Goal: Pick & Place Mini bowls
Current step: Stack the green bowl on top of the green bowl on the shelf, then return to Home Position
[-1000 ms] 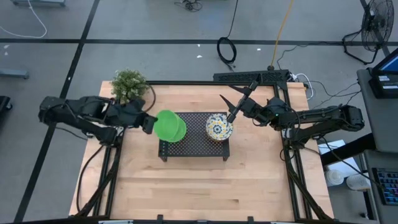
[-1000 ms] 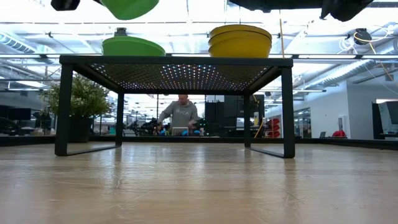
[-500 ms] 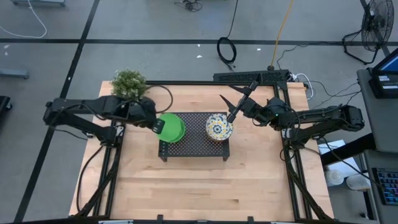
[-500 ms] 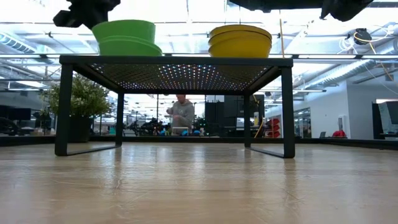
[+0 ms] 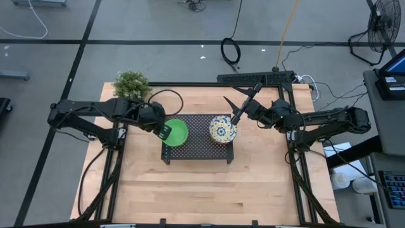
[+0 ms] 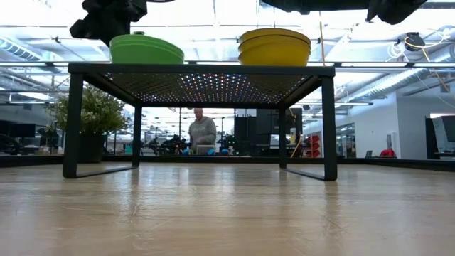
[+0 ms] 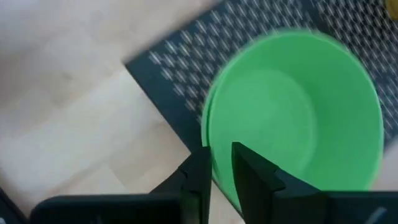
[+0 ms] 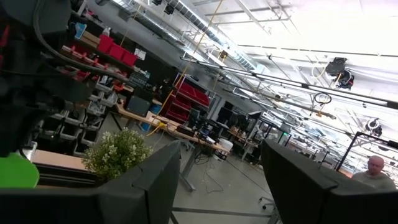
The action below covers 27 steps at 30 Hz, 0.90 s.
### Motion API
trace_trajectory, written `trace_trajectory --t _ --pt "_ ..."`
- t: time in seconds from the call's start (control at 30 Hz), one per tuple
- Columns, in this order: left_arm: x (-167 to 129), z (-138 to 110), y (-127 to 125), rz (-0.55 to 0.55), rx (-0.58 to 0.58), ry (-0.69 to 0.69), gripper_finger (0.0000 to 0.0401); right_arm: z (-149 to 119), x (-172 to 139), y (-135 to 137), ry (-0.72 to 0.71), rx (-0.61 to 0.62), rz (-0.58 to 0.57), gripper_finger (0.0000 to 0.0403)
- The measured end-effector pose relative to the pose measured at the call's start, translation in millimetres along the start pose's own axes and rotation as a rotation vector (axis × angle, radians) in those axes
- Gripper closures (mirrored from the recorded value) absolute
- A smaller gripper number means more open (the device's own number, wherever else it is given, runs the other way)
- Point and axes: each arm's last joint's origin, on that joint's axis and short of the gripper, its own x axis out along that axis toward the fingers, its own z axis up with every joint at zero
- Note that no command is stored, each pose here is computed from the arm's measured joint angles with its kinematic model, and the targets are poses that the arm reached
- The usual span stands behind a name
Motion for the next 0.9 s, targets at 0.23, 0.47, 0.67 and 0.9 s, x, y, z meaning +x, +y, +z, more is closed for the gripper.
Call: trace_trajectory --t 0.23,0.47,0.67,0.9 --pt "-24 1 5 -0.196 -0.015 -0.028 0.0328 0 0 0 0.000 0.000 0.000 0.0188" --pt "-85 -7 7 -0.516 0.359 -0.421 0.0327 0 0 0 0.001 -0.001 0.000 0.0188" --pt "-79 -42 18 -0.404 0.598 -0.676 0.0327 -2 0 1 0.017 -0.008 0.011 0.0188" --pt "20 -94 59 -0.468 0.498 -0.721 0.0327 -5 -1 7 0.010 0.100 0.172 0.0188"
